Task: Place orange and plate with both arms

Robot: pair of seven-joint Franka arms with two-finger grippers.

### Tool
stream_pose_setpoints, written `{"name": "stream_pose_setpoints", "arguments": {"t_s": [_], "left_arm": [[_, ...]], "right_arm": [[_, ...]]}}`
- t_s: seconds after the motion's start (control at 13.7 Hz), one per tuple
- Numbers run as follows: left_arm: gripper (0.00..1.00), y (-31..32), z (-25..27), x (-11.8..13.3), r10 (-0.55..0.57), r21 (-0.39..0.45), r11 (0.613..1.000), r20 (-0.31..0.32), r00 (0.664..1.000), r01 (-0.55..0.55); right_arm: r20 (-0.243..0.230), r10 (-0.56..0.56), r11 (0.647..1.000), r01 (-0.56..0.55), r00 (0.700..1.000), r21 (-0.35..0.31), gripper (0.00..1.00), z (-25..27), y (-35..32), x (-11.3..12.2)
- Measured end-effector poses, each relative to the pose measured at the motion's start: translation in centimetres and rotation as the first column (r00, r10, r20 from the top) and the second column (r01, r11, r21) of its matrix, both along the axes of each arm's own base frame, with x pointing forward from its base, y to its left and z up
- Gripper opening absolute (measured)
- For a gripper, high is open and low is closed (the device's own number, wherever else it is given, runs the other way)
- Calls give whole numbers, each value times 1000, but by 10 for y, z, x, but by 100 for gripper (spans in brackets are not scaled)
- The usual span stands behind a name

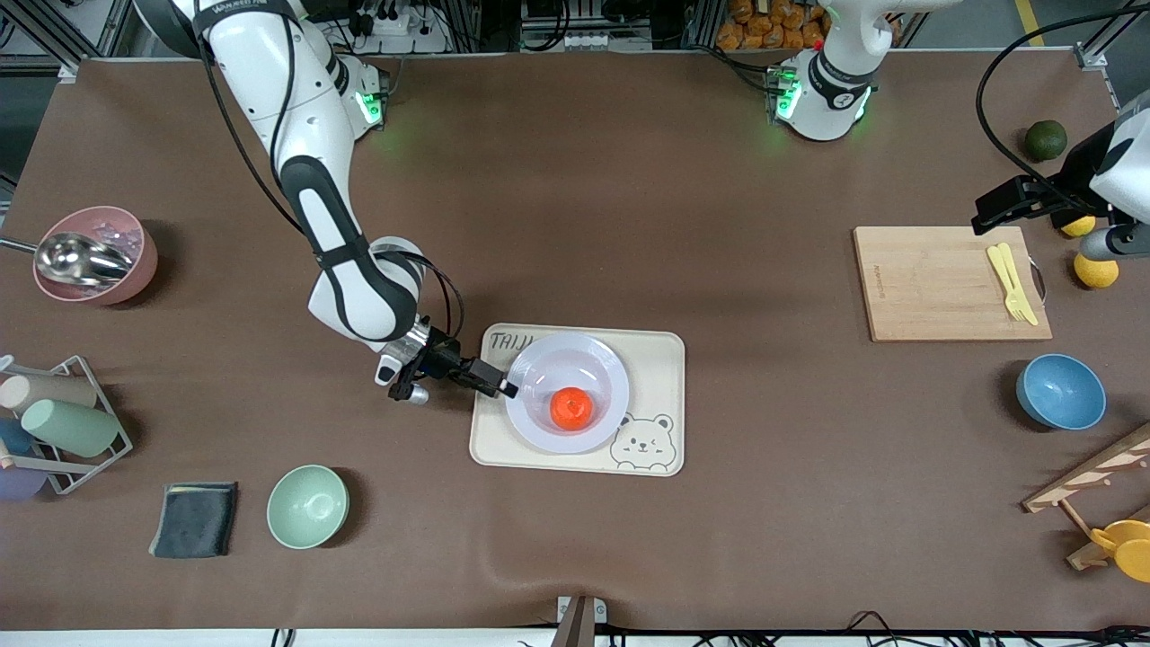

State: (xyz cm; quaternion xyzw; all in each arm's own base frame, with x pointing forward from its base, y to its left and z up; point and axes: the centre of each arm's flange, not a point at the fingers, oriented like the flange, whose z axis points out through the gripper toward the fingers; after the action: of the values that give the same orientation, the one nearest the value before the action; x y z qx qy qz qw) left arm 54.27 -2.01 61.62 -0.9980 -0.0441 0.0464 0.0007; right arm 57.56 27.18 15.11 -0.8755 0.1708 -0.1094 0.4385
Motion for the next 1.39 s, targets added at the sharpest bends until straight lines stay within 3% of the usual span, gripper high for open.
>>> {"name": "stream_pose_setpoints", "arguments": {"t_s": [0.29, 0.51, 0.88, 1.1, 1.25, 1.39], "left_arm": [[100, 0, 1, 0, 0, 0, 1000, 2, 1000, 0], [100, 0, 2, 0, 0, 0, 1000, 4, 1000, 0], [100, 0, 4, 0, 0, 0, 1000, 8, 1000, 0], [100, 0, 5, -1, 0, 0, 1000, 10, 1000, 0], [100, 0, 7, -1, 0, 0, 1000, 15, 1000, 0], [100, 0, 8, -1, 0, 0, 1000, 16, 1000, 0]], "right_arm": [[-67, -7, 1000, 7, 998, 1, 100, 4, 12, -1], [-132, 7, 999, -13, 991, -45, 100, 20, 17, 8], [-145, 28, 993, -44, 989, -110, 100, 54, 8, 21], [-176, 85, 983, -111, 981, -143, 100, 75, -7, 29], [-223, 150, 967, -190, 963, -171, 100, 102, -35, 38], [-272, 194, 935, -262, 943, -240, 100, 139, -69, 45]]}}
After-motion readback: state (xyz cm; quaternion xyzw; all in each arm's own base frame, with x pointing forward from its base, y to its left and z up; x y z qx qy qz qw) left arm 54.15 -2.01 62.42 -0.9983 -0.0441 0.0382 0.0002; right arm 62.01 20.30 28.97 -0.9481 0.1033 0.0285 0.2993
